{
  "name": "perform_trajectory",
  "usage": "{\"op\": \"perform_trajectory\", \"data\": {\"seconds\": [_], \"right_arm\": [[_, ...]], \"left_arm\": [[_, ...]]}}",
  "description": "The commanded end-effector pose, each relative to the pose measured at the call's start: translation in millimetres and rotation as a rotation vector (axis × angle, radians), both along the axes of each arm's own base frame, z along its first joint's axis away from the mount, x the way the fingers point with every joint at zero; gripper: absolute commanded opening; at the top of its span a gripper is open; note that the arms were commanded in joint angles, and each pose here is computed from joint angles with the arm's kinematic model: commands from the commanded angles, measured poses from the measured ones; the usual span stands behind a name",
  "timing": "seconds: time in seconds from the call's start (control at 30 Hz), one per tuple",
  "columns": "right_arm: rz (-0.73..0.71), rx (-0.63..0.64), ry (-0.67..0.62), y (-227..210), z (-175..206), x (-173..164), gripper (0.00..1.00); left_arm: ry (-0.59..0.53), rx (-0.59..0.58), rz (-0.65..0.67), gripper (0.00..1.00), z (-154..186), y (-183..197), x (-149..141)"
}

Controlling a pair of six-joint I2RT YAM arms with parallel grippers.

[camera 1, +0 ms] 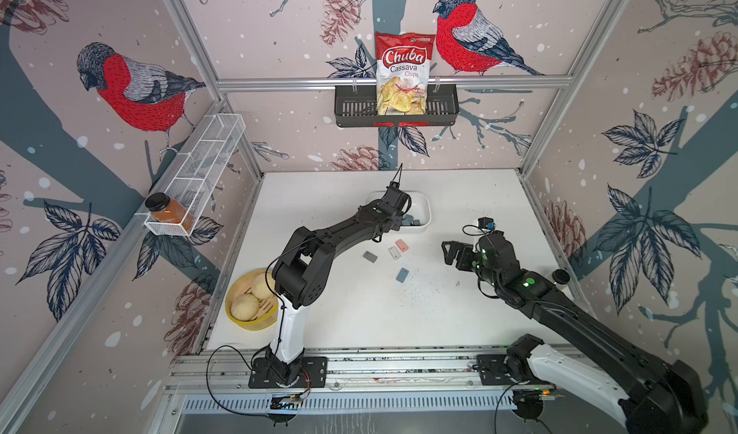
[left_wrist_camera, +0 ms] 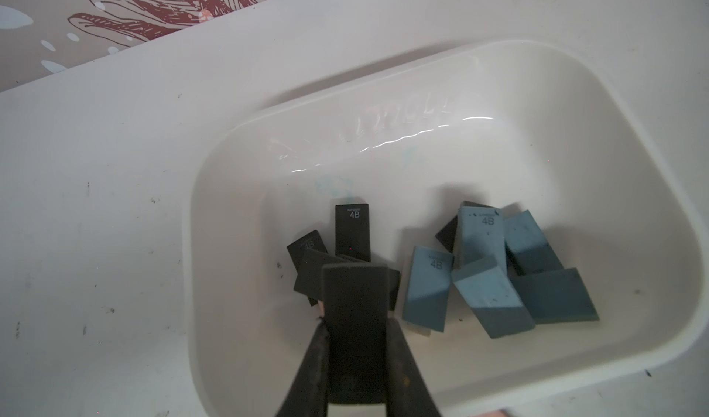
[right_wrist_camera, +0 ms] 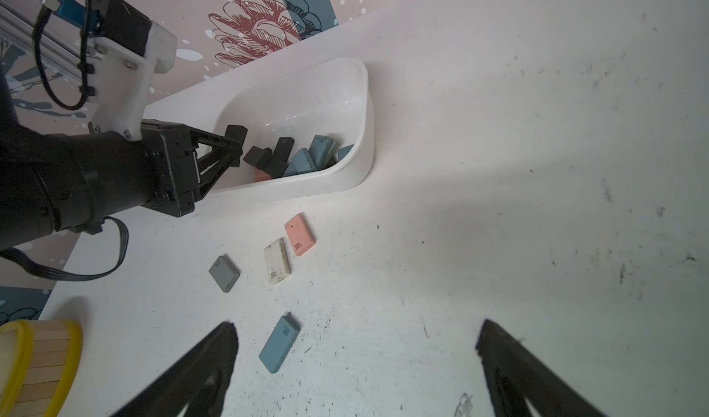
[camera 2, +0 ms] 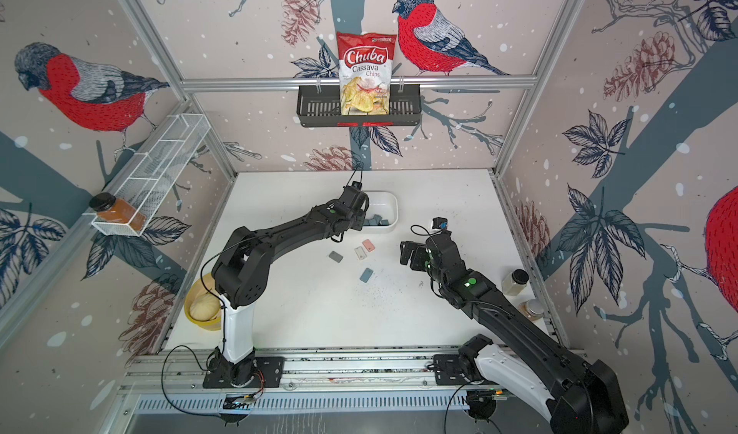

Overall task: Put the eraser in the storage box
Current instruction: Place the eraser in the storage box, then pick up the eraser from the center of the board.

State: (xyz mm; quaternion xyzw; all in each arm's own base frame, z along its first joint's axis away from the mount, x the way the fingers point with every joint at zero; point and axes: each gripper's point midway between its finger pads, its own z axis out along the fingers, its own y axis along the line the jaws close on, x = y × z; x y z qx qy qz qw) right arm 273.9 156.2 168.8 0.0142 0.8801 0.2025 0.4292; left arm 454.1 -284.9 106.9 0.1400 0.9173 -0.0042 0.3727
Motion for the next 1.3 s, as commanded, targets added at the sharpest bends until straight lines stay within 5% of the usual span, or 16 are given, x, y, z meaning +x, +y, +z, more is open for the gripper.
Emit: {"op": "perform_trajectory", "data": {"seconds": [0.0,0.6,0.8,1.03,1.27], "right_arm": [[0.007,0.013,-0.004,3,1,0,1.0],[0.023,0.021,0.006,7,-3,-2,1.0],[0.028,0.024,0.008,9,-3,-2,1.0],[0.041,0.022,0.017,14,-10,-4,1.0],[0.08,0.021,0.046,30,-19,-11,1.0]], "left_arm": [[-0.002,0.0,0.009,0.14,1,-1,5],[0.017,-0.012,0.021,0.43,-5,-2,5],[0.006,-0.023,0.026,0.6,5,-3,6],[-0.033,-0.076,0.058,0.95,36,4,6],[-0.038,-0.154,0.106,0.97,69,28,-2]]}}
